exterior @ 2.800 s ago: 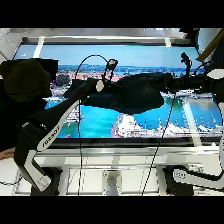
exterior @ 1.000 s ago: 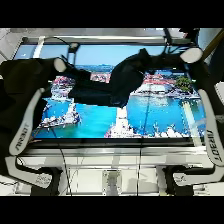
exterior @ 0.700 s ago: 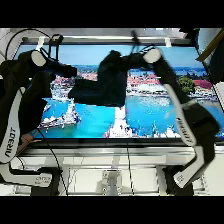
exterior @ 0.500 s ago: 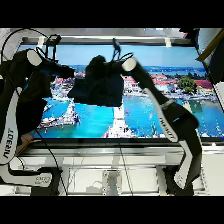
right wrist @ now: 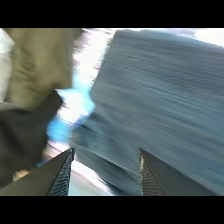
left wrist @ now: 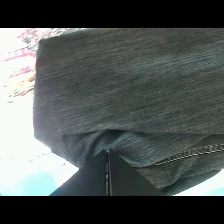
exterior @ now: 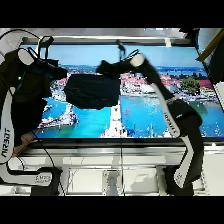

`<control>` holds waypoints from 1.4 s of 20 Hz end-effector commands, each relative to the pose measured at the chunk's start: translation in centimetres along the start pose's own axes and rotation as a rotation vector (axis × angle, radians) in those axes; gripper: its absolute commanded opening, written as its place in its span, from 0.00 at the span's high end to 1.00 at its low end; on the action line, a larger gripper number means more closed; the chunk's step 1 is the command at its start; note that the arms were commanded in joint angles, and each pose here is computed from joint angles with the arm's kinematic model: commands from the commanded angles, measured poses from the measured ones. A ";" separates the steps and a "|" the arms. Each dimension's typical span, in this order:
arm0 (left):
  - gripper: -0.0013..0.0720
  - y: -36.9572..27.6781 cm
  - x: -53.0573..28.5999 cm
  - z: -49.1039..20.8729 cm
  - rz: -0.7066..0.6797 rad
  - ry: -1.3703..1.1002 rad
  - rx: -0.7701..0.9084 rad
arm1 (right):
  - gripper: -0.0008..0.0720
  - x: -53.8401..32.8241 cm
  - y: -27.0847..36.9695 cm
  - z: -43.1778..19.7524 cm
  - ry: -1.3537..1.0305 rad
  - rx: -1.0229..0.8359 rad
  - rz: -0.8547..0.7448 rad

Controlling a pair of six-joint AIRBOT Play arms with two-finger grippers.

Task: Fold the clothes and pants, and hang the long-sleeved shirts on hangers.

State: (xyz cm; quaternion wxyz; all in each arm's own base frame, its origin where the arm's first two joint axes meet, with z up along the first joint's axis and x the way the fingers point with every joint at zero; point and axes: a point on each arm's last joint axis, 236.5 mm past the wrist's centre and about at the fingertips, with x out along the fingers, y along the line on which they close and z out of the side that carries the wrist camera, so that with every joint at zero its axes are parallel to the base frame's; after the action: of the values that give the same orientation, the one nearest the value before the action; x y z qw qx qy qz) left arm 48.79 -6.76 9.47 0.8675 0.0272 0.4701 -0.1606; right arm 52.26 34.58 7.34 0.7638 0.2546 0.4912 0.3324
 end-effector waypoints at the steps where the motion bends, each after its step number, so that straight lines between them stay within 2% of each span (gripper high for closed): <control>1: 0.96 0.8 -0.2 -0.3 0.008 0.005 -0.015 | 0.13 -6.2 -8.8 -3.0 0.212 0.094 -0.170; 2: 0.96 0.8 -0.2 -0.2 0.007 0.005 -0.015 | 0.03 -6.4 -10.6 -3.7 0.224 0.189 -0.188; 5: 0.96 0.8 -0.2 -0.3 0.007 0.005 -0.019 | 0.03 -4.5 -13.9 -6.2 0.289 0.291 -0.198; 9: 0.96 0.8 -0.2 -0.3 0.007 0.005 -0.018 | 0.03 -0.4 -14.8 -7.1 0.305 0.385 -0.080; 11: 0.96 0.8 -0.2 -0.3 0.007 0.005 -0.018 | 0.03 1.1 -14.1 -5.3 0.229 0.364 0.014; 14: 0.96 0.8 -0.2 -0.3 0.007 0.005 -0.018 | 0.03 2.3 -14.8 -3.6 0.141 0.360 0.015; 18: 0.96 0.8 -0.2 -0.3 0.007 0.005 -0.018 | 0.04 4.0 -14.9 -6.6 0.242 0.370 0.028; 22: 0.96 0.8 -0.2 -0.3 0.007 0.005 -0.018 | 0.06 6.4 -11.0 -7.8 0.258 0.261 0.141; 23: 0.96 0.8 -0.2 -0.3 0.007 0.005 -0.018 | 0.10 7.0 -10.6 -7.9 0.249 0.245 0.141; 24: 0.96 0.8 -0.2 -0.3 0.007 0.006 -0.018 | 0.27 7.4 -10.3 -7.7 0.235 0.241 0.139; 25: 0.96 0.8 -0.2 -0.3 0.007 0.006 -0.018 | 0.53 7.5 -9.9 -7.4 0.222 0.238 0.141; 26: 0.96 0.8 -0.2 -0.3 0.007 0.005 -0.018 | 0.86 7.4 -9.8 -6.7 0.204 0.232 0.143; 27: 0.96 0.8 -0.2 -0.3 0.008 0.005 -0.018 | 0.91 6.7 -9.8 -5.6 0.182 0.223 0.144; 28: 0.96 0.8 -0.2 -0.3 0.007 0.006 -0.018 | 0.91 5.8 -10.2 -4.5 0.162 0.206 0.139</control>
State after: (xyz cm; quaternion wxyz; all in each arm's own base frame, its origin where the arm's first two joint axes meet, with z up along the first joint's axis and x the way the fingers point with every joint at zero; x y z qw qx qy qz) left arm 48.72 -5.98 9.37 0.8667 0.0215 0.4740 -0.1537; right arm 50.89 33.08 -6.54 0.6478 0.3370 0.5894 0.3456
